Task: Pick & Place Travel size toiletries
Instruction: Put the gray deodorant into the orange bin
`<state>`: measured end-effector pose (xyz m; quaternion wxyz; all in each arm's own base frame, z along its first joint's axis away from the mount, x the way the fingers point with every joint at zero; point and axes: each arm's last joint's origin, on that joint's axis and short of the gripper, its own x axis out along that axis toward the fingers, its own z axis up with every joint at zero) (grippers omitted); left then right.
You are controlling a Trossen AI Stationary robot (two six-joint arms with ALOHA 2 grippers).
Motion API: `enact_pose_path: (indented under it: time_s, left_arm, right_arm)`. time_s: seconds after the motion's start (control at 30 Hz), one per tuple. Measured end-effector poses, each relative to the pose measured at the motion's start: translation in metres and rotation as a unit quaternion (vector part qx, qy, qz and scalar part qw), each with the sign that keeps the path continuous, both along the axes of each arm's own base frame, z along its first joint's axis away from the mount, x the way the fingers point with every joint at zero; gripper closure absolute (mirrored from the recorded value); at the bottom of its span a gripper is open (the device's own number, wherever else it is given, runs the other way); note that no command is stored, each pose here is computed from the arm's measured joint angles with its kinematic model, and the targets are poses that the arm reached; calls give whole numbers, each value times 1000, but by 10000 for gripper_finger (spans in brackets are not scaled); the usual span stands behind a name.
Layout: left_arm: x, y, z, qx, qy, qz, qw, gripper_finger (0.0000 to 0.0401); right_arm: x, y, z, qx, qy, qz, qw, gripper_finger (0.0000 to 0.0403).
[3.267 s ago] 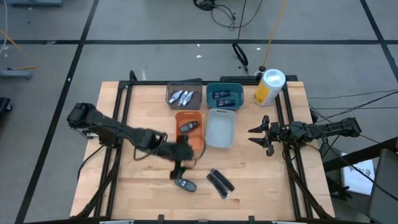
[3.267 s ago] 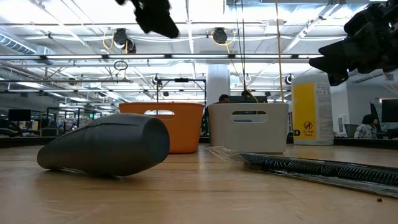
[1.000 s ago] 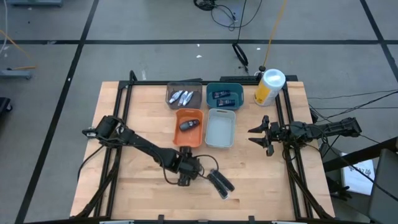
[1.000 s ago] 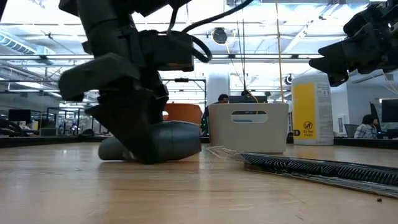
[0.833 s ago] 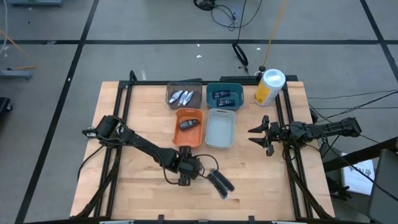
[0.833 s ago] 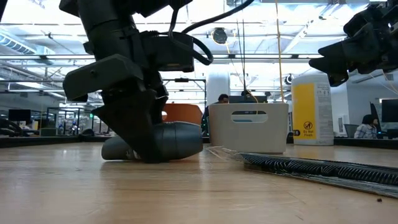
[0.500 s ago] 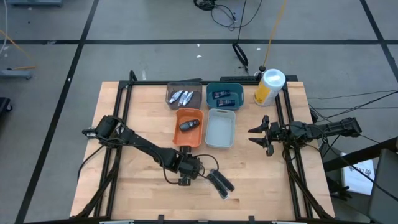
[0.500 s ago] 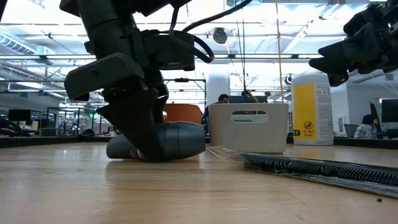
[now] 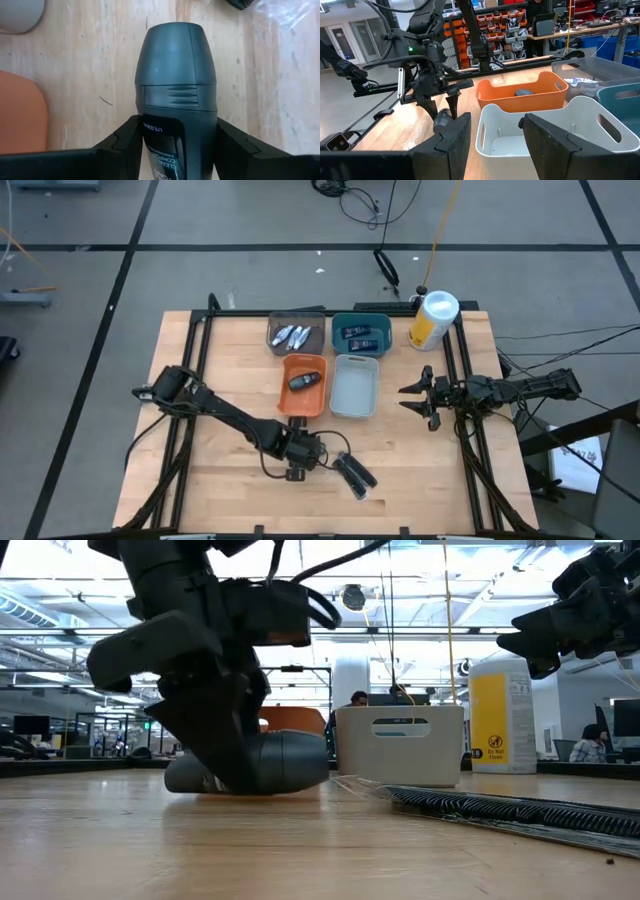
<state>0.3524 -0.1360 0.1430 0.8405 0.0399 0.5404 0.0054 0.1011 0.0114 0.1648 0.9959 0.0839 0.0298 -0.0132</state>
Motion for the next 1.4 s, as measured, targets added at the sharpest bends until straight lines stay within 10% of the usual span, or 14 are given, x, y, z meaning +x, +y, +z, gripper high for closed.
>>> enact_pose_path:
  time_s: [1.4]
  left_arm:
    - [-36, 15, 111, 13, -139, 32, 990, 228]
  right_arm:
    - [1, 0, -1, 0, 8, -1, 1000, 232]
